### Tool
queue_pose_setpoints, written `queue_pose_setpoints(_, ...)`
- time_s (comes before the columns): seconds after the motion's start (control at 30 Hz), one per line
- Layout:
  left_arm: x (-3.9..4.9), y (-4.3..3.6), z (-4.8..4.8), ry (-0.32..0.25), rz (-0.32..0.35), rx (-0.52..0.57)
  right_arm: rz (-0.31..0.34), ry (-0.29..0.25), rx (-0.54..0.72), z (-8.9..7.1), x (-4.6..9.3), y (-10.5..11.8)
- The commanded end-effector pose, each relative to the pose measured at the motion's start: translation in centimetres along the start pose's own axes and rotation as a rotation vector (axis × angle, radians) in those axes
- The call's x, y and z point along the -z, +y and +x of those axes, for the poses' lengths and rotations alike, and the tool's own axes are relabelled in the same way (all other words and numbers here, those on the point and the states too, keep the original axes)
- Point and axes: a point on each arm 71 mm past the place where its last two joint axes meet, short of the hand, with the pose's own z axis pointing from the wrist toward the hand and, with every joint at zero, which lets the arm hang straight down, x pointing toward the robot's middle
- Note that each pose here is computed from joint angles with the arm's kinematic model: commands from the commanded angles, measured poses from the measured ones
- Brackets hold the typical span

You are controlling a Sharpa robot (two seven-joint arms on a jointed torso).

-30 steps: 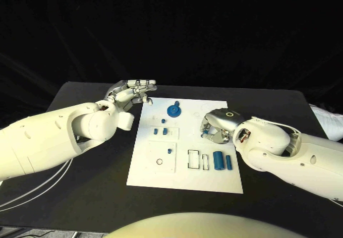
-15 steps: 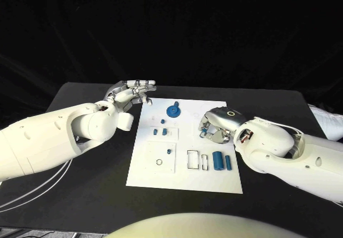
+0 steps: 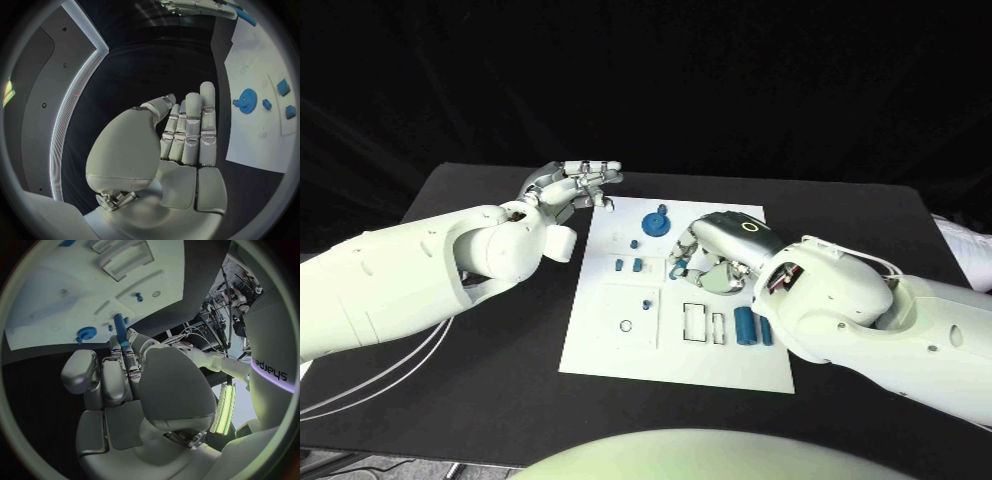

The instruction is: Assemble the parts on the task board

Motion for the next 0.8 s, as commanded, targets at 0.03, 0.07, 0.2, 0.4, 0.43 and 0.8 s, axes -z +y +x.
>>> queue_pose_setpoints(0.03, -0.13, 0.0, 0.47, 0.026, 0.004, 0.008, -0.049, 0.007, -0.058, 0.9, -0.4, 1.7)
queue_pose_setpoints(0.07, -0.16, 0.02, 0.54, 0.028, 0.003, 0.008, -0.062, 0.01, -0.067, 1.2, -0.6, 2.2)
queue_pose_setpoints(0.2, -0.27, 0.07, 0.75, 0.033, 0.003, 0.01, -0.101, 0.029, -0.094, 2.4, -1.3, 3.7)
queue_pose_setpoints(0.4, -0.37, 0.12, 0.99, 0.039, 0.002, 0.012, -0.122, 0.067, -0.106, 4.2, -2.0, 4.6)
queue_pose_setpoints(0.43, -0.38, 0.13, 1.02, 0.04, 0.002, 0.012, -0.121, 0.073, -0.105, 4.5, -2.1, 4.6)
queue_pose_setpoints(0.8, -0.48, 0.19, 1.23, 0.046, -0.001, 0.014, -0.103, 0.131, -0.105, 7.3, -2.5, 4.4)
